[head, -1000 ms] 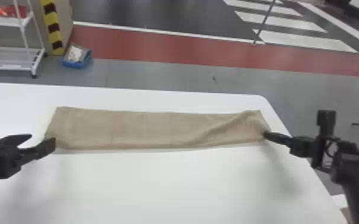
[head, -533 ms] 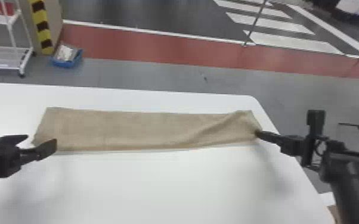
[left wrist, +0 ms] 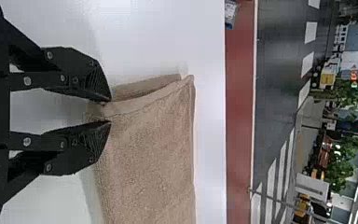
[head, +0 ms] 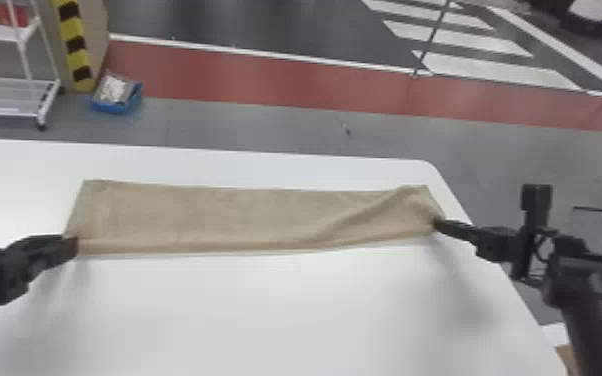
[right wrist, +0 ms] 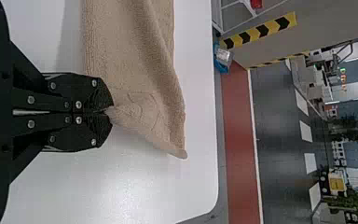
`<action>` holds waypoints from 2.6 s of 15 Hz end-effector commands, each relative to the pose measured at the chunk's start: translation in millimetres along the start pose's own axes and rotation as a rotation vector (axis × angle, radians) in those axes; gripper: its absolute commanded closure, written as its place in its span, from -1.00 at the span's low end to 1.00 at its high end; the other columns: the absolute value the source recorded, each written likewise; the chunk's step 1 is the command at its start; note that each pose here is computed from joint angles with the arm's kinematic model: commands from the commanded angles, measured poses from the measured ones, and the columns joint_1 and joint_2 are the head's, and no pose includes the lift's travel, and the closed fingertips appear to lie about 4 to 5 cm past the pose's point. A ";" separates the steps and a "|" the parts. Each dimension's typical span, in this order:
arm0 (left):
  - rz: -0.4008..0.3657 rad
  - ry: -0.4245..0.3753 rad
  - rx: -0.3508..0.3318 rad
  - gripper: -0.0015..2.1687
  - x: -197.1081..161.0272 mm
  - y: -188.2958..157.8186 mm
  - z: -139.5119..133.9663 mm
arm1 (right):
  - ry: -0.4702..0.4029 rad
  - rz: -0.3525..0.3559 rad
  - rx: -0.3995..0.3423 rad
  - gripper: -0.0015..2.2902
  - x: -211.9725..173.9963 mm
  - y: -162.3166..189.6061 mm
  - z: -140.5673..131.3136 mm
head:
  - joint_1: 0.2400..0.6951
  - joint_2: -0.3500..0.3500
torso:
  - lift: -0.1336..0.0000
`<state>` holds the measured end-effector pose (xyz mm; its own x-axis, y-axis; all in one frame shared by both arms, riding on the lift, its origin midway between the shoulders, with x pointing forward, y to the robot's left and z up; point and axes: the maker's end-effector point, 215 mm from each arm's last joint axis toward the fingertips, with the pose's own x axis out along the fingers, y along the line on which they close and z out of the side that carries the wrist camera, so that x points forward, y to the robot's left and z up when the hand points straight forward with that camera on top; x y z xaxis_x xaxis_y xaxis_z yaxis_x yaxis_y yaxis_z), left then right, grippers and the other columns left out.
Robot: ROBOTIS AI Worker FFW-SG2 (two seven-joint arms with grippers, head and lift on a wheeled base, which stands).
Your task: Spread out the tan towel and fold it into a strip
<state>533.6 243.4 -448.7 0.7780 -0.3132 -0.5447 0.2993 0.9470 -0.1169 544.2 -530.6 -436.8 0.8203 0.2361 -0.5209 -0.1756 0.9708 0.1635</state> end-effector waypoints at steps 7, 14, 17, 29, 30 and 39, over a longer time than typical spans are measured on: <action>0.092 0.023 -0.020 0.61 -31.9 55.1 -12.3 | -0.002 0.078 -0.005 0.27 -3.8 28.3 -7.1 | 1.00 -0.68 | -0.86; 0.127 0.008 -0.020 0.61 -70.4 74.6 -20.8 | 0.019 0.215 0.024 0.27 -34.3 62.4 -20.4 | 1.00 -0.46 | -0.86; 0.126 0.021 -0.019 0.61 -83.4 71.4 -30.2 | 0.035 0.227 0.027 0.27 -41.4 65.7 -31.9 | 1.00 -0.44 | -0.86; 0.075 -0.081 0.007 -0.97 -130.6 56.2 12.9 | 0.044 0.202 0.040 -0.88 -41.8 60.5 -46.5 | 1.00 -0.50 | -0.86; 0.076 -0.094 0.008 -0.97 -131.4 54.8 17.9 | 0.025 0.194 0.054 -0.96 -48.3 55.2 -43.6 | 1.00 -0.48 | -0.86; -0.040 -0.334 0.049 -0.96 -66.2 -12.3 91.4 | -0.151 0.192 0.200 -0.82 -40.3 62.2 43.8 | 1.00 -0.76 | -0.86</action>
<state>515.6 260.5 -341.9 0.8975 -0.3431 -0.2769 0.3326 0.9392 -0.0858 506.2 -504.6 -372.0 0.8613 0.3689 -0.3494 -0.2200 0.8906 0.3979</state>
